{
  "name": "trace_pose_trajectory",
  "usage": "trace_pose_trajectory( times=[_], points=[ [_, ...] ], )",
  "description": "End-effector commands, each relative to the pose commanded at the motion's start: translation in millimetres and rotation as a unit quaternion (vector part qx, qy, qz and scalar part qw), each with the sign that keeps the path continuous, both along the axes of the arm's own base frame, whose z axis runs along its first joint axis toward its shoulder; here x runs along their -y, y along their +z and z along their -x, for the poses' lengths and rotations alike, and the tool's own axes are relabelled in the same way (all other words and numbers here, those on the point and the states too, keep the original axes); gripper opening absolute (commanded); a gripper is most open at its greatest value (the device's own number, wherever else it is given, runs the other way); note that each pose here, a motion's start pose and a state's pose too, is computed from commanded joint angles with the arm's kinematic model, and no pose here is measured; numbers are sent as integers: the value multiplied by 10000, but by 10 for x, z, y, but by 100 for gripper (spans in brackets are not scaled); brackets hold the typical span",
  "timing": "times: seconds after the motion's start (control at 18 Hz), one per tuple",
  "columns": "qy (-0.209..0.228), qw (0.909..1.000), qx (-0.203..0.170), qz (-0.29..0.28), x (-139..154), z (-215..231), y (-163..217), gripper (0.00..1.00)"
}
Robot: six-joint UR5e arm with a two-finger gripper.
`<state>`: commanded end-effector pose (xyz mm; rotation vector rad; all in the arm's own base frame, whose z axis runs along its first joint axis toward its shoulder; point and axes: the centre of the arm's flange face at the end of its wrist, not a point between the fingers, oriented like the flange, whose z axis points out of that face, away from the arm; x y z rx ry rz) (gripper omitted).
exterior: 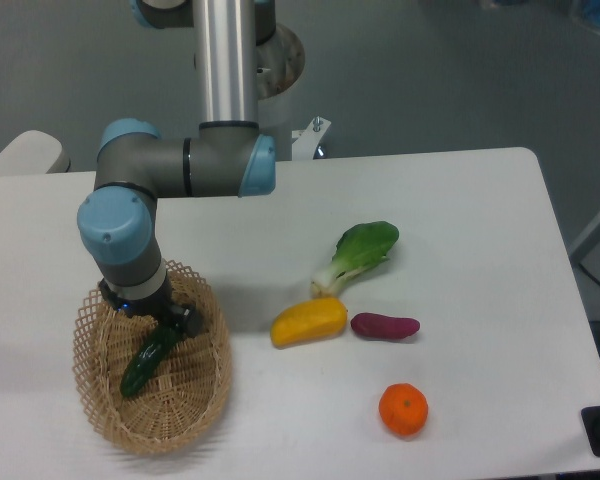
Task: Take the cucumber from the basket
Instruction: 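Close the gripper on the green cucumber inside the basket, then lift the cucumber out of the basket and carry it beside the sweet potato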
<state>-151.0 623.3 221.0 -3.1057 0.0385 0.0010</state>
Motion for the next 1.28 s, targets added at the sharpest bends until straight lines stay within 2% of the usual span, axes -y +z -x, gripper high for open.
trace_pose_trajectory(
  times=[0.44,0.61,0.72,0.78,0.94,1.17,1.28],
  points=[
    [-22,10000,-11,31,-40,-8,-159,99],
    [-30,10000,-11,14,-44,-7,-143,57],
    [-30,10000,-24,3,-53,-2,-130,37],
    [-30,10000,-28,-4,-52,-2,-120,31],
    [-37,10000,-58,-66,-76,10,-52,21],
    [1,9996,-149,-251,-142,106,163,17],
    [-67,9986,-261,-454,-158,256,470,17]
  ],
)
